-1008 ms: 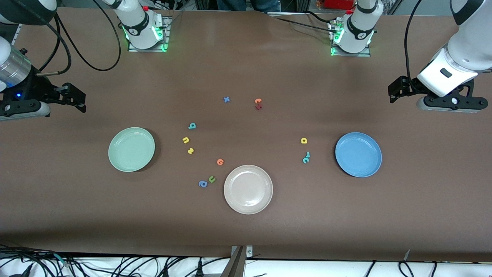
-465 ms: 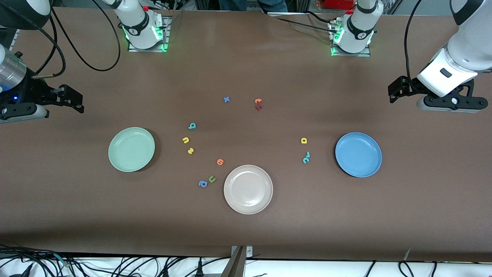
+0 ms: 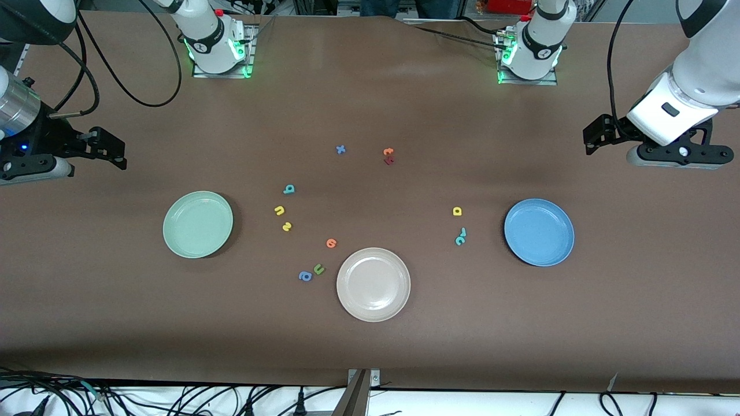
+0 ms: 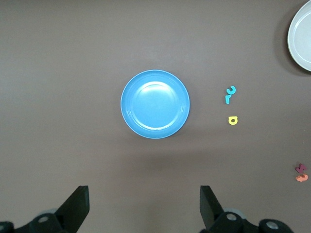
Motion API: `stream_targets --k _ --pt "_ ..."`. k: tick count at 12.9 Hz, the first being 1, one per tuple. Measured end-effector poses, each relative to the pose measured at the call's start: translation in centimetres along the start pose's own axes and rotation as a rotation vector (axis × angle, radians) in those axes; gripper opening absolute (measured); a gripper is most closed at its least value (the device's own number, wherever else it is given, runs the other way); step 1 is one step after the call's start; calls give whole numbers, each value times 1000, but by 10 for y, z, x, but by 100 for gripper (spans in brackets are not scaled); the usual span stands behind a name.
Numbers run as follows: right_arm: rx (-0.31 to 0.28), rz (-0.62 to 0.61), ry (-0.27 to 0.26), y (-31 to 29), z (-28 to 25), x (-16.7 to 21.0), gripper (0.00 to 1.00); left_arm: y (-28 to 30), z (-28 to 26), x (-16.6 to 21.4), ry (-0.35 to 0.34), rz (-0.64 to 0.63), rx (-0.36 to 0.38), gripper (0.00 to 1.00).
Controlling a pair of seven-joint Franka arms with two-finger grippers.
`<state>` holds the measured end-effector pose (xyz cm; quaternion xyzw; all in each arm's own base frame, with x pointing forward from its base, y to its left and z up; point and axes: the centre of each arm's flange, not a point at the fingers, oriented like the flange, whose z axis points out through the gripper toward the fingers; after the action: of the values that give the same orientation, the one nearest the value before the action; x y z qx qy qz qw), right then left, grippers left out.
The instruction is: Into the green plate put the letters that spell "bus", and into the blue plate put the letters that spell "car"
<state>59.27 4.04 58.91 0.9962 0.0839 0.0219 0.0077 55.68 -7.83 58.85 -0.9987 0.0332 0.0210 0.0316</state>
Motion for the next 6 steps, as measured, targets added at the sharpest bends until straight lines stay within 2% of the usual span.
stream_targets --k 6 --pt "0 -1 -1 0 0 0 100 4 0 0 0 -1 0 100"
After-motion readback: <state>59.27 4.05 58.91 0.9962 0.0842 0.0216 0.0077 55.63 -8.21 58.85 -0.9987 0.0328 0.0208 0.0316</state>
